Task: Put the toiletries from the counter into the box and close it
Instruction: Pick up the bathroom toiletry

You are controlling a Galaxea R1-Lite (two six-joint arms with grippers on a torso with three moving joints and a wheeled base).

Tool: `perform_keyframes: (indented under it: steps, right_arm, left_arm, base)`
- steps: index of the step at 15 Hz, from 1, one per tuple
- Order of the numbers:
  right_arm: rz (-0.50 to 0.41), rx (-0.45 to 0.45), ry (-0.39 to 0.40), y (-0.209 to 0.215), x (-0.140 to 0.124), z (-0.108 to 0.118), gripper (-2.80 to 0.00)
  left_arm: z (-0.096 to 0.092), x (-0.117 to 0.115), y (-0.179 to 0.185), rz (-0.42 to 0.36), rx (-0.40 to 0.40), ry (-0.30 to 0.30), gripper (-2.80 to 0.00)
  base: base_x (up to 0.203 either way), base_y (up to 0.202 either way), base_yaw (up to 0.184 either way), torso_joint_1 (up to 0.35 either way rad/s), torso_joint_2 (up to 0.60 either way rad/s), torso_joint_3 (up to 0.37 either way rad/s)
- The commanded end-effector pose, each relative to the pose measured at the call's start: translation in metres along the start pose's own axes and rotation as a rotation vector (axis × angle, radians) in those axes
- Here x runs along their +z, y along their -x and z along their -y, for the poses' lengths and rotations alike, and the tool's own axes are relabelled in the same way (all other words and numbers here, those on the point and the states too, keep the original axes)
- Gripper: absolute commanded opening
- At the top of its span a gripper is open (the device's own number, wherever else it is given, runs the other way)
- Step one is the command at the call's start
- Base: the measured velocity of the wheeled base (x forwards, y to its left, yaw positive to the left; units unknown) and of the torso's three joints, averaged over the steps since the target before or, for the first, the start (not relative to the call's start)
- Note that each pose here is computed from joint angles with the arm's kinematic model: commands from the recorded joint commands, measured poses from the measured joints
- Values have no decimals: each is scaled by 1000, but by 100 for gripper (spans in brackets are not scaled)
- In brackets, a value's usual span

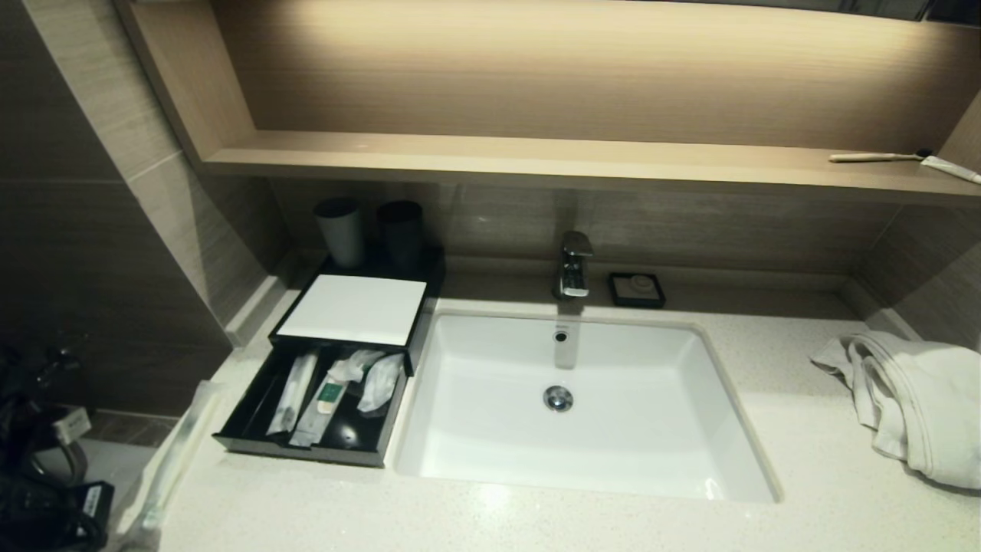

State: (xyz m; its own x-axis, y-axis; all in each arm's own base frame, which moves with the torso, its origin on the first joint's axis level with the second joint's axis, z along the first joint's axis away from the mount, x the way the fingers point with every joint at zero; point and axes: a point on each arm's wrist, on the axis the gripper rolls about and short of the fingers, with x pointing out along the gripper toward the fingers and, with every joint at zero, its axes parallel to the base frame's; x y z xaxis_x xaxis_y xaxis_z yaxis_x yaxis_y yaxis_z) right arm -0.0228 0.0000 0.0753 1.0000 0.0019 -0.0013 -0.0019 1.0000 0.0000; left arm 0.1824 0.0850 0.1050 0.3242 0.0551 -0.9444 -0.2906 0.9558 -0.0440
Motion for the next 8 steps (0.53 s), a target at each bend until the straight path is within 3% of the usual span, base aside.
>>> perform_keyframes:
  steps: [1,8]
  right_arm:
    - [0,0,0,0,0,0,-280]
    - [0,0,0,0,0,0,-280]
  left_arm:
    - [0,1,-2,-9,-2,0,-280]
    - [2,3,-8,-21,-12,-41,-280]
  base:
    - [0,0,0,0,0,0]
    - [0,0,0,0,0,0]
